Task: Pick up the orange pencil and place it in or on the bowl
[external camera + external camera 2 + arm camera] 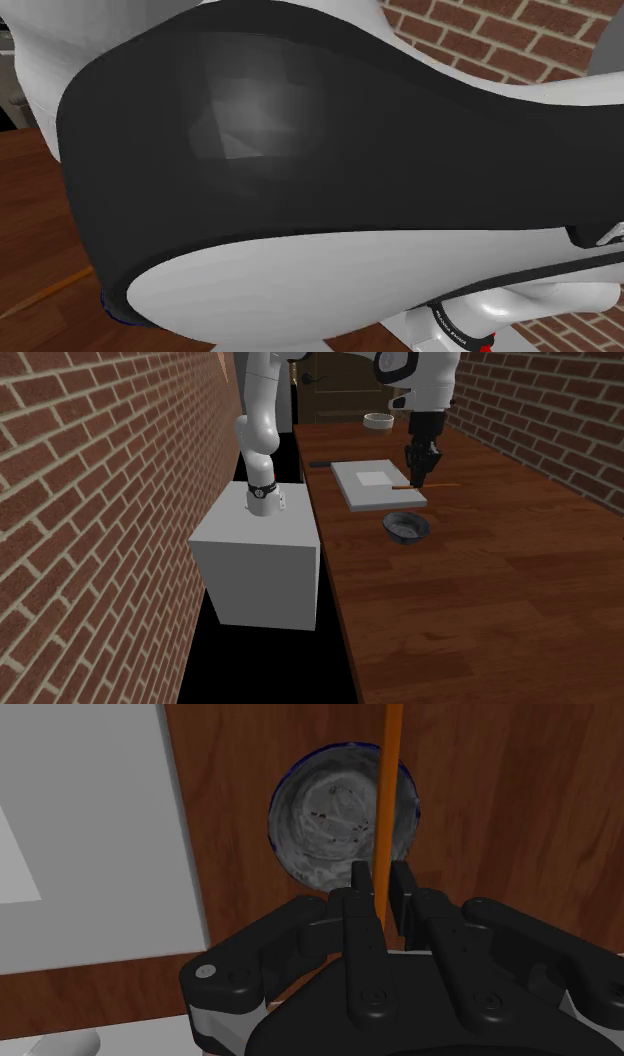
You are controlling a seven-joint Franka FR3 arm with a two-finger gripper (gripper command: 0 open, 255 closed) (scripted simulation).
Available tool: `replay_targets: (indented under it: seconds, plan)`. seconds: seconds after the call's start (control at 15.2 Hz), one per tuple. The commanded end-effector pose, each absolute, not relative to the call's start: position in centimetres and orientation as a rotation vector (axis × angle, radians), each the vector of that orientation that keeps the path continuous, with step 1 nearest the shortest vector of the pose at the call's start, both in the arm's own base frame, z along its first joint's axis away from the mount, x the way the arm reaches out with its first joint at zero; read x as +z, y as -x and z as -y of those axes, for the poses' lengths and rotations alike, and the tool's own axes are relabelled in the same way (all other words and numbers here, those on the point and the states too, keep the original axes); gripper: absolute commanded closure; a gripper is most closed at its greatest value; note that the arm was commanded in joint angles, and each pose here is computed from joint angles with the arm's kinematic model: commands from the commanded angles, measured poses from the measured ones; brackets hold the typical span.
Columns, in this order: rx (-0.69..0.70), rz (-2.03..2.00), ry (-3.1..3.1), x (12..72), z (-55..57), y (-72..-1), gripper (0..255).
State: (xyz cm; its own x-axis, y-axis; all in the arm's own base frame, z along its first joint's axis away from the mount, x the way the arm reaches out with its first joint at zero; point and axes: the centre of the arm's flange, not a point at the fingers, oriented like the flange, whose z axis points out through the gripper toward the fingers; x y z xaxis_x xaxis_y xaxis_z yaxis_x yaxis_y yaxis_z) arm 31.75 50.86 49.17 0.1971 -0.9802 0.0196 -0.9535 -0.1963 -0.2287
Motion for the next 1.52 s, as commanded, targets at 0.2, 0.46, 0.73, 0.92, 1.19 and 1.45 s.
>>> replay_targets:
  seconds: [0.2,0.46,0.73,0.92,1.19,1.45]
  plan:
    - [-0.24,-1.877,2.296,46.5,-50.9,-31.7,255]
    - [-0.24,-1.877,2.296,44.4,-50.9,-31.7,255]
    - [-0.24,-1.877,2.296,44.1,-50.9,-31.7,255]
    - [-0.24,-1.877,2.296,44.1,-50.9,-31.7,255]
    - [-0.24,-1.877,2.296,44.1,-50.9,-31.7,0]
    - [-0.24,-1.877,2.296,45.3,-50.8,-31.4,0]
